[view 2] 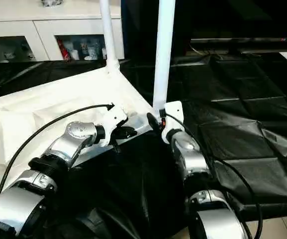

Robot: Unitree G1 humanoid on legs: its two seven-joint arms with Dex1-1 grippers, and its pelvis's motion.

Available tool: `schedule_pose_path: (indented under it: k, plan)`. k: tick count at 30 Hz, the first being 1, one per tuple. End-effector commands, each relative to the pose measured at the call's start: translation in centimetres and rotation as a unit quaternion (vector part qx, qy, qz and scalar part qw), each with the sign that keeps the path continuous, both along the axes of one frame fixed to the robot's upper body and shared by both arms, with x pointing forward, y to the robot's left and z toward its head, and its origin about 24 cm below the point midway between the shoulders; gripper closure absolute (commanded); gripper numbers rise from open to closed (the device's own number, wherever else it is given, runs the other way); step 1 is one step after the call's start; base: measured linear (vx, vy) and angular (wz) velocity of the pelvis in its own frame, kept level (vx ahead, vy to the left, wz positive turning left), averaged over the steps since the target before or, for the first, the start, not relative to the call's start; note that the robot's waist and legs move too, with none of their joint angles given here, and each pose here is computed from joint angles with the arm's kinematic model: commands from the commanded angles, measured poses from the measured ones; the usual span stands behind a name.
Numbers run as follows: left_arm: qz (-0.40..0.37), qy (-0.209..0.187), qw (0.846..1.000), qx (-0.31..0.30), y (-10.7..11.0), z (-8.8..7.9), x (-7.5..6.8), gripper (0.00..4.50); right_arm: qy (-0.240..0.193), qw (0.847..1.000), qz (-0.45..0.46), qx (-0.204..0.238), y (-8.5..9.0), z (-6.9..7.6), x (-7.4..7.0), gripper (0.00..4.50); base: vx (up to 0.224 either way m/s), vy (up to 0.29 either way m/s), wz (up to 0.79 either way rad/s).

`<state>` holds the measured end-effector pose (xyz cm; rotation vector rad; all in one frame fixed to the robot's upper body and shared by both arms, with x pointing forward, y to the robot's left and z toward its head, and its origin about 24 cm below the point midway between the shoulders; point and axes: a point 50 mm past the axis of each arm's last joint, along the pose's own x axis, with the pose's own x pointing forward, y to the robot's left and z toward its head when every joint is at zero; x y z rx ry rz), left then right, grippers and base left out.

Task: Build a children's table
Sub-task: Rotate leg to tighten

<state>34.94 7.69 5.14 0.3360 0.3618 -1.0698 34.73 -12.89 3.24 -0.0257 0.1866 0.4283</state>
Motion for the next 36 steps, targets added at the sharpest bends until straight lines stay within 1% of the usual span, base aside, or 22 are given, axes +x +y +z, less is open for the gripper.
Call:
schedule_pose_path:
  k: [1, 3, 4, 6, 7, 8, 11, 14, 18, 22, 24, 25, 26, 27, 29, 31, 32, 34, 35, 36]
  plan:
    - [-0.034, 0.002, 0.999, -0.012, -0.8, -0.2, -0.6, 4.5, 0.019, 0.996, 0.085, 0.004, 2.0, -0.6, -0.9, 0.67, 0.0, 0.0, 0.0]
    - [-0.043, 0.007, 0.999, -0.014, 0.0, -0.3, -0.7, 4.5, 0.004, 0.993, 0.121, -0.012, 0.9, 0.0, -1.1, 0.67, 0.0, 0.0, 0.0]
    - [-0.055, 0.005, 0.998, -0.015, 0.3, -0.3, -0.8, 4.5, 0.001, 0.99, 0.142, -0.019, 0.4, 0.3, -1.2, 0.67, 0.0, 0.0, 0.0]
    - [-0.08, 0.014, 0.997, -0.018, 1.1, -0.3, -1.2, 4.5, 0.001, 0.982, 0.188, -0.034, -0.6, 0.7, -1.7, 0.67, 0.0, 0.0, 0.0]
    - [-0.08, 0.014, 0.997, -0.018, 1.1, -0.3, -1.2, 4.5, 0.001, 0.982, 0.188, -0.034, -0.6, 0.7, -1.7, 0.67, 0.0, 0.0, 0.0]
    - [-0.12, 0.021, 0.992, -0.018, 2.1, -0.2, -1.9, 4.5, 0.013, 0.967, 0.247, -0.051, -2.0, 1.1, -2.3, 0.67, 0.0, 0.0, 0.0]
    - [-0.153, 0.031, 0.988, -0.023, 2.8, -0.2, -2.4, 4.5, 0.023, 0.957, 0.282, -0.062, -2.9, 1.4, -2.7, 0.67, 0.0, 0.0, 0.0]
    - [-0.172, 0.041, 0.984, -0.037, 3.5, 0.0, -2.9, 4.5, 0.033, 0.95, 0.305, -0.056, -3.6, 1.9, -2.9, 0.67, 0.0, 0.0, 0.0]
    - [-0.183, 0.046, 0.981, -0.037, 4.3, 0.1, -3.3, 4.5, 0.038, 0.944, 0.325, -0.05, -3.9, 2.4, -3.0, 0.67, 0.0, 0.0, 0.0]
    - [-0.183, 0.046, 0.981, -0.036, 4.5, 0.2, -3.3, 4.5, 0.036, 0.94, 0.336, -0.041, -3.7, 2.6, -3.0, 0.67, 0.0, 0.0, 0.0]
    - [-0.183, 0.046, 0.981, -0.037, 4.5, 0.2, -3.4, 4.5, 0.034, 0.939, 0.34, -0.038, -3.6, 2.6, -3.0, 0.91, 0.0, 0.0, 0.0]
    - [-0.183, 0.046, 0.981, -0.037, 4.5, 0.2, -3.4, 4.5, 0.036, 0.938, 0.342, -0.034, -3.5, 2.6, -3.1, 0.91, 0.0, 0.0, 0.0]
    - [-0.183, 0.047, 0.981, -0.038, 4.5, 0.2, -3.4, 4.5, 0.036, 0.936, 0.349, -0.029, -3.3, 2.5, -3.3, 1.05, 0.0, 0.0, 0.0]
    - [-0.183, 0.047, 0.981, -0.038, 4.5, 0.2, -3.4, 4.5, 0.036, 0.936, 0.349, -0.029, -3.3, 2.5, -3.3, 1.05, 0.0, 0.0, 0.0]
    - [-0.183, 0.048, 0.981, -0.039, 4.4, 0.2, -3.5, 4.5, 0.039, 0.934, 0.355, -0.024, -3.1, 2.3, -3.5, 1.22, 0.0, 0.0, 0.0]
    - [-0.183, 0.048, 0.981, -0.04, 4.3, 0.1, -3.5, 4.5, 0.042, 0.933, 0.358, -0.019, -3.0, 2.2, -3.7, 1.29, 0.0, 0.0, 0.0]
    - [-0.182, 0.048, 0.981, -0.039, 4.2, 0.1, -3.5, 4.5, 0.045, 0.934, 0.355, -0.015, -3.0, 1.9, -3.8, 1.37, 0.0, 0.0, 0.0]
    - [-0.177, 0.045, 0.983, -0.035, 4.0, 0.0, -3.4, 4.5, 0.049, 0.939, 0.34, -0.005, -2.9, 1.4, -3.9, 1.37, 0.0, 0.0, 0.0]
    - [-0.177, 0.045, 0.983, -0.035, 4.0, 0.0, -3.4, 4.5, 0.049, 0.939, 0.34, -0.005, -2.9, 1.4, -3.9, 1.39, 0.0, 0.0, 0.0]
    - [-0.159, 0.038, 0.986, -0.031, 3.7, -0.2, -3.2, 4.5, 0.053, 0.951, 0.306, 0.003, -2.8, 0.8, -3.7, 1.41, 0.0, 0.0, 0.0]
